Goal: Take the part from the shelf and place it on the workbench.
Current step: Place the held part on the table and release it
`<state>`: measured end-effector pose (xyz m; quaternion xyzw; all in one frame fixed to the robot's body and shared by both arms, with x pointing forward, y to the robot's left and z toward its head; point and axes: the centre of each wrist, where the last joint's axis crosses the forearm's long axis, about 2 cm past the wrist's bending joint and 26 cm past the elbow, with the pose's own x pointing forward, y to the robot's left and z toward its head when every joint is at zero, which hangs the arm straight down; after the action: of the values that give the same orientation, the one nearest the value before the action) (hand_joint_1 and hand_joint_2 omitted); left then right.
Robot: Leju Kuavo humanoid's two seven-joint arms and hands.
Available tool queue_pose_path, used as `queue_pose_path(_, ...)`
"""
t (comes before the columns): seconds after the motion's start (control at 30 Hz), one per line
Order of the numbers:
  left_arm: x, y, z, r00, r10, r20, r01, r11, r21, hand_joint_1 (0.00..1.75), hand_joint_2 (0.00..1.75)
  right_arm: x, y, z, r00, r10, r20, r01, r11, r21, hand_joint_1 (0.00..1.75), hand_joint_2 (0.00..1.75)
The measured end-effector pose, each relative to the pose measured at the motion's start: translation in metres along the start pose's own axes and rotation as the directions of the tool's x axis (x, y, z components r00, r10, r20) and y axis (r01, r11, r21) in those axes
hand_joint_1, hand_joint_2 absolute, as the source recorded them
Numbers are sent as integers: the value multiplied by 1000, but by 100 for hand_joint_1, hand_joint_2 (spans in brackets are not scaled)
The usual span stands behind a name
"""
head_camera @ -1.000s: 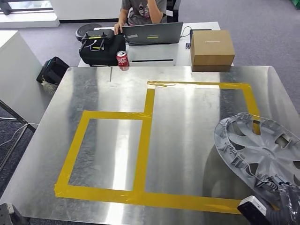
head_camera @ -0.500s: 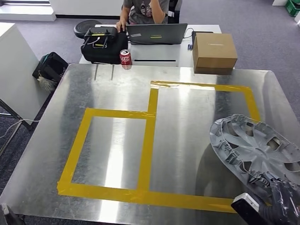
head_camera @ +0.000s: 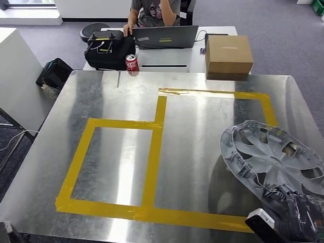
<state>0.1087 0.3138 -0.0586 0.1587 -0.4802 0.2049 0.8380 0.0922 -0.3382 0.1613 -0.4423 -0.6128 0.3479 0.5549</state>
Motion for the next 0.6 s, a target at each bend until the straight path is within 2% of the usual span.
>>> queue_pose_path(0.6, -2, -2, 3, 1000, 3, 2, -3, 1000, -2, 0, 0, 3, 9, -5, 999, -19, 46, 20, 1000, -23, 175, 175)
